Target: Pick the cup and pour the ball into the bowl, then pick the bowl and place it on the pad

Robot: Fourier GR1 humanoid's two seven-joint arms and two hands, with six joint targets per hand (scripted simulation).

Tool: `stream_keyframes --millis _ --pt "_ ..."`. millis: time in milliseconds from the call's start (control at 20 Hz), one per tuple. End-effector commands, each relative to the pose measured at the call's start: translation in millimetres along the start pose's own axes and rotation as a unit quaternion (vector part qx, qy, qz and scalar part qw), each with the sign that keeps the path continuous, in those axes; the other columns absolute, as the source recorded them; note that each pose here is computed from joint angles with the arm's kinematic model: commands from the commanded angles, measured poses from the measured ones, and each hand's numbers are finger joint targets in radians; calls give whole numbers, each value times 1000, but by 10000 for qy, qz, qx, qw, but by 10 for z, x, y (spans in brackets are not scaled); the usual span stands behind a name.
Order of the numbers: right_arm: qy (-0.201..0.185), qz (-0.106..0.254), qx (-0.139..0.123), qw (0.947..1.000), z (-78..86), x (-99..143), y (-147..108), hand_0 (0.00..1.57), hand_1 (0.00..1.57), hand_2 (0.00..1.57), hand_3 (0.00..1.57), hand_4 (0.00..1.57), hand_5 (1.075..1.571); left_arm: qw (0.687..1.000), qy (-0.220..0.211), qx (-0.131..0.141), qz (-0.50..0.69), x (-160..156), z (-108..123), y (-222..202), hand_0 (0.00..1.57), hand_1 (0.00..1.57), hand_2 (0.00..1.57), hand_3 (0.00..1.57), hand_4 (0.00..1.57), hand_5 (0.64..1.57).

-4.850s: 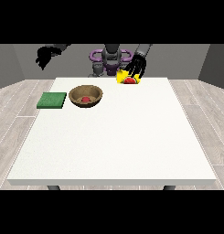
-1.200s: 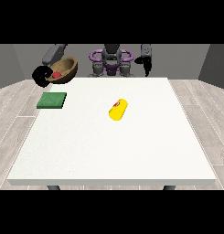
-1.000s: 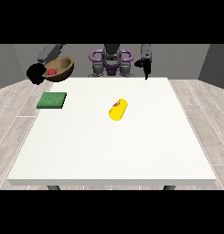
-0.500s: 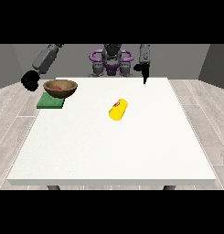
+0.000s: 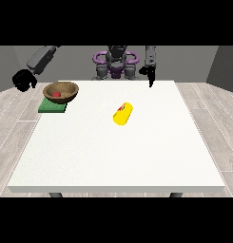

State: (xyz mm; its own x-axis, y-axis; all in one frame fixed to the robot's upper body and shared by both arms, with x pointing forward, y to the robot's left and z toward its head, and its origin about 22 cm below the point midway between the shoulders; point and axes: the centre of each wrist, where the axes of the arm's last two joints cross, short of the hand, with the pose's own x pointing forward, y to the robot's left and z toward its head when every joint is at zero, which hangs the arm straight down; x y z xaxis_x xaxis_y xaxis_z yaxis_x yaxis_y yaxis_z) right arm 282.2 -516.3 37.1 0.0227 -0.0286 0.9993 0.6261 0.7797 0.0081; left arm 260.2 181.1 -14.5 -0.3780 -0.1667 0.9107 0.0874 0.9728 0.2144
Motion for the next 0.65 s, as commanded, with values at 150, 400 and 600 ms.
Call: stream_keyframes --millis 150,400,600 --pt "72 271 442 9986 -29 7 533 1072 1072 961 951 307 1564 9985 516 -187 82 -262 355 -457 0 0 0 0 1208 1354" --pt "8 -33 1080 9941 -148 323 451 144 144 530 676 715 1182 9995 301 -49 79 -320 544 -682 0 0 0 0 1216 1340" --pt "165 124 1299 9913 -142 394 451 0 0 582 754 713 1075 9978 628 195 -1 -434 498 -725 0 0 0 0 1216 1340"
